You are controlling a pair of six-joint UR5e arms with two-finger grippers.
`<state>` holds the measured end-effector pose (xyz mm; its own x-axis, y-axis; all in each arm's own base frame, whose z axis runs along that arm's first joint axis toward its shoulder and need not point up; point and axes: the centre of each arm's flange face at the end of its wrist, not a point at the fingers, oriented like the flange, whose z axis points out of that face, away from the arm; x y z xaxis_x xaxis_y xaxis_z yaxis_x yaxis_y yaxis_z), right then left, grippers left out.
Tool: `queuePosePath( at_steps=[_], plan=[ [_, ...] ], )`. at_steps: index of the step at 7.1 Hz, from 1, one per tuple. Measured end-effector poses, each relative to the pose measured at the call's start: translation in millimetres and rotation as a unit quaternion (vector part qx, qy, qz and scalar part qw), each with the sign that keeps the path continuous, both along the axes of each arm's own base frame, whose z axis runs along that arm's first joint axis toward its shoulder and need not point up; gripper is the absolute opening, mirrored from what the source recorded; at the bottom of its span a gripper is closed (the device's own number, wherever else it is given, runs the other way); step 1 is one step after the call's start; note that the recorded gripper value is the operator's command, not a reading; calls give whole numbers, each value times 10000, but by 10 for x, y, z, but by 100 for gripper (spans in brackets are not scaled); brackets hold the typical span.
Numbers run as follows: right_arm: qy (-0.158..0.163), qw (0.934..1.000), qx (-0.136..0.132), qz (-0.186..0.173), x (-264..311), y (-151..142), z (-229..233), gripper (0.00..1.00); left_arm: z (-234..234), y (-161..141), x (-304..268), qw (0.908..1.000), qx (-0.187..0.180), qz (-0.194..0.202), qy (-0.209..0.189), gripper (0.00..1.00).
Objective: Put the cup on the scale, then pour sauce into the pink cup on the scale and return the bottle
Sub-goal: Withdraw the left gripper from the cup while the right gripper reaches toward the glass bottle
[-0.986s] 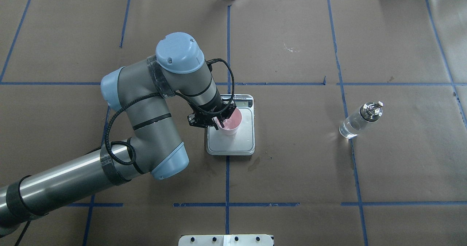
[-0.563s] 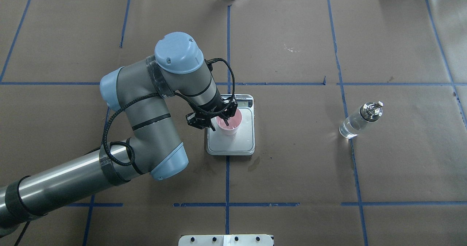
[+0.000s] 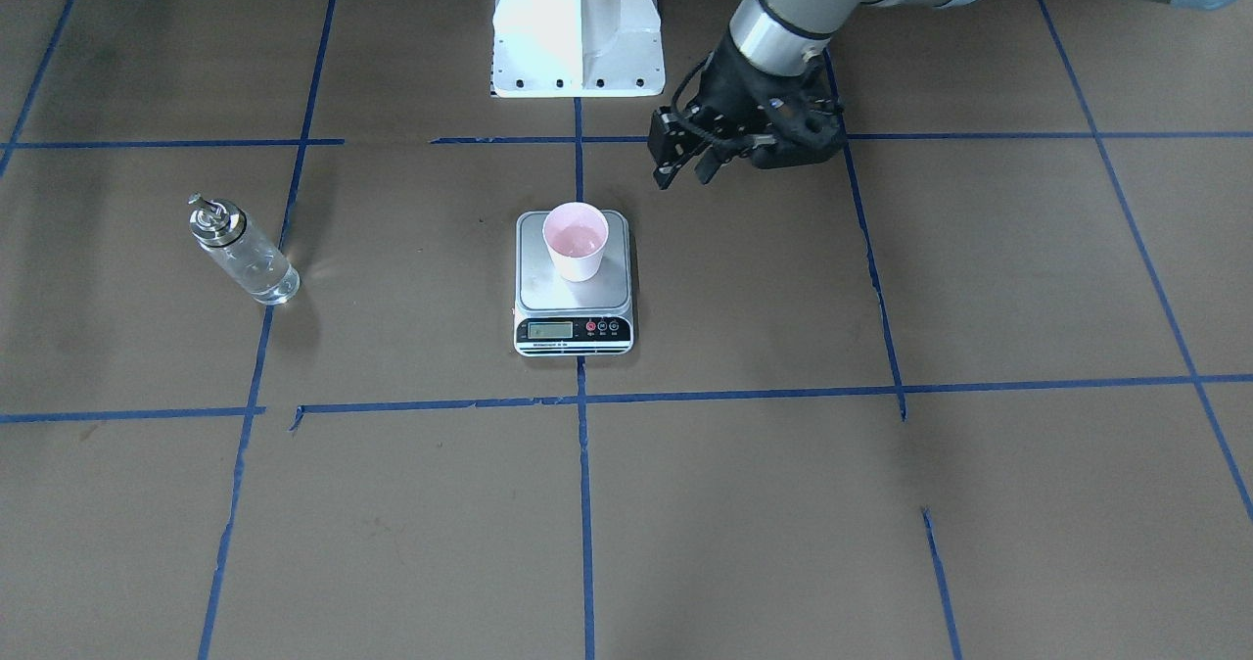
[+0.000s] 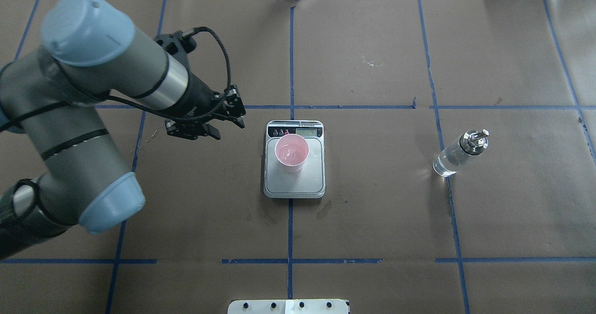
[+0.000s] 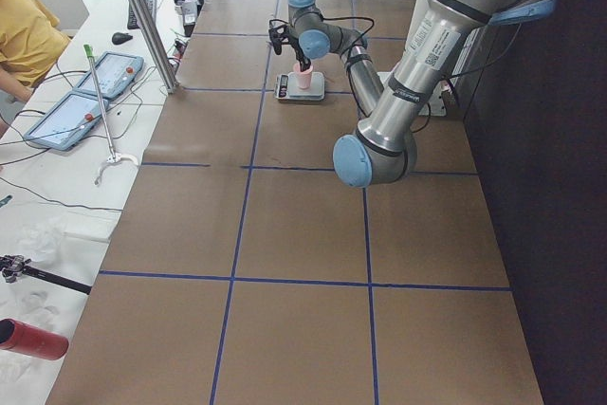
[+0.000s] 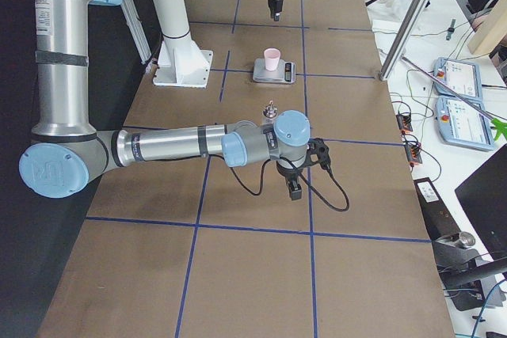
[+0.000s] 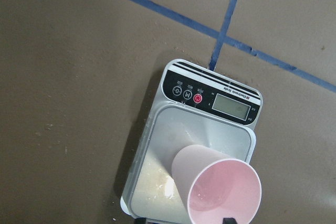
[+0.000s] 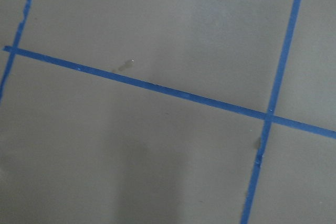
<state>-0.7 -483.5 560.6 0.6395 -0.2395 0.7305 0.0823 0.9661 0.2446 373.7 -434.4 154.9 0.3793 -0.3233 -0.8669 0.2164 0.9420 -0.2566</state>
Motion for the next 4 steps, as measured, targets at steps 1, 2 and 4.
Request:
queuePosePath(
  at_steps=[1,2,4],
  plan=[
    [-158,9998,-66,106,-165,47,-322,100,-6,31,-232,9999,50,-102,13,58],
    [-305,9994,-107,131,-418,132,-704,100,-8,46,-330,9999,78,-139,4,58],
    [-681,9962,-436,323,-1024,419,-1443,100,-5,45,-381,9998,97,-174,-11,58]
  ],
)
